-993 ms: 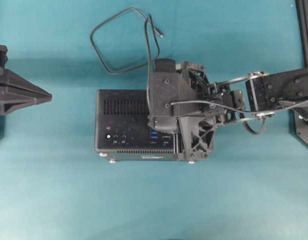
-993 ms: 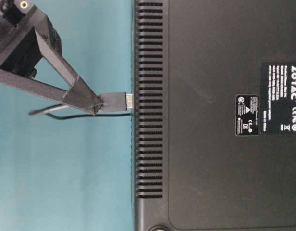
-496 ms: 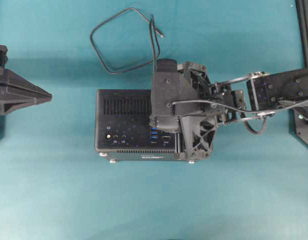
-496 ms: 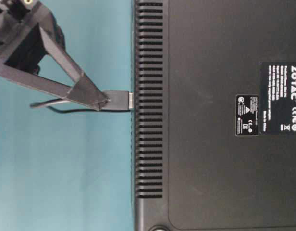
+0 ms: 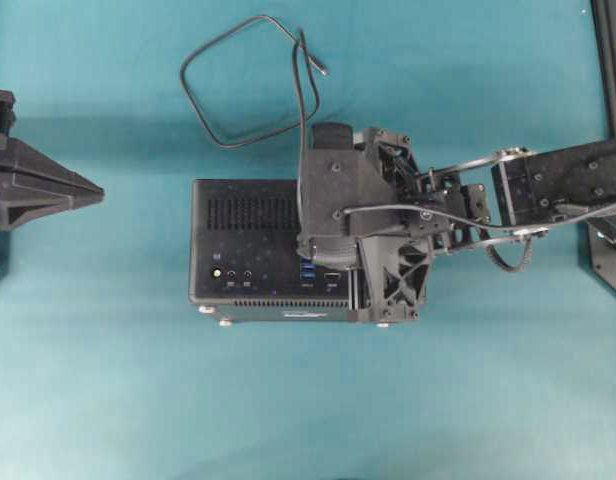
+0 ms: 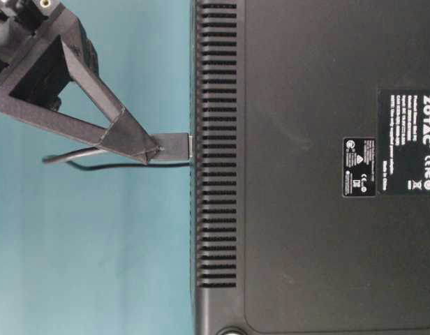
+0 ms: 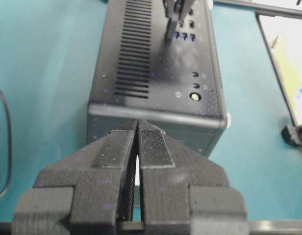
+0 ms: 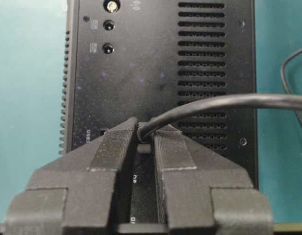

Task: Insert the USB into the PC box with both arms.
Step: 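Push the plug down into the blue USB port with the right gripper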

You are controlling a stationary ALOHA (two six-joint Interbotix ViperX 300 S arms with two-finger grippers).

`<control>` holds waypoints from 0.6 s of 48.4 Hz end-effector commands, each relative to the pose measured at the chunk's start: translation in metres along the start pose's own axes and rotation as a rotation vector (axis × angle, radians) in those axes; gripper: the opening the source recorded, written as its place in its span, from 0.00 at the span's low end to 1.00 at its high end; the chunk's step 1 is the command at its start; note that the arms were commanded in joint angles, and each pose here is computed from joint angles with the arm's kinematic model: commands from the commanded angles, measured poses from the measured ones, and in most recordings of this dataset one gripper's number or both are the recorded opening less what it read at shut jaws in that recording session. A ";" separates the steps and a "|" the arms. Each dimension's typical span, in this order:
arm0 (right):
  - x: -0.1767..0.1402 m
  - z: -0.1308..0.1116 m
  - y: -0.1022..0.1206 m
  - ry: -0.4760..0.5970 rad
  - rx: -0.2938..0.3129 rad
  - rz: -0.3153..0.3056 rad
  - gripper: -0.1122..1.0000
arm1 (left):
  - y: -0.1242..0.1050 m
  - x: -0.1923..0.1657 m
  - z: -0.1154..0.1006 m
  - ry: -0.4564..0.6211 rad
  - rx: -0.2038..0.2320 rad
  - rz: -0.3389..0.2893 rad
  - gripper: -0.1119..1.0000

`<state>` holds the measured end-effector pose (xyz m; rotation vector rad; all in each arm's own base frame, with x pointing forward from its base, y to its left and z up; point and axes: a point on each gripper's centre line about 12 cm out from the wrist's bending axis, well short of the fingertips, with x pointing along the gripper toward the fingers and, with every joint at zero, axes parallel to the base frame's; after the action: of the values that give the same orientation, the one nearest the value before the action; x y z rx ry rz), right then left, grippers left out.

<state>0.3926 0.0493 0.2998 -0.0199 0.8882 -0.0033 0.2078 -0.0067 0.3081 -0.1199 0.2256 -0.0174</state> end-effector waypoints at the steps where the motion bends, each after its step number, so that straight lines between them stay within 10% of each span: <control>1: 0.001 0.000 -0.008 0.004 0.015 -0.021 0.21 | -0.001 0.000 0.008 -0.023 0.000 -0.003 0.10; 29: -0.002 -0.001 0.014 0.006 0.005 0.038 0.21 | -0.001 0.001 0.007 -0.018 0.000 -0.004 0.10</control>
<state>0.3924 0.0543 0.2984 -0.0081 0.8936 0.0092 0.2083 -0.0068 0.3075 -0.1213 0.2287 -0.0170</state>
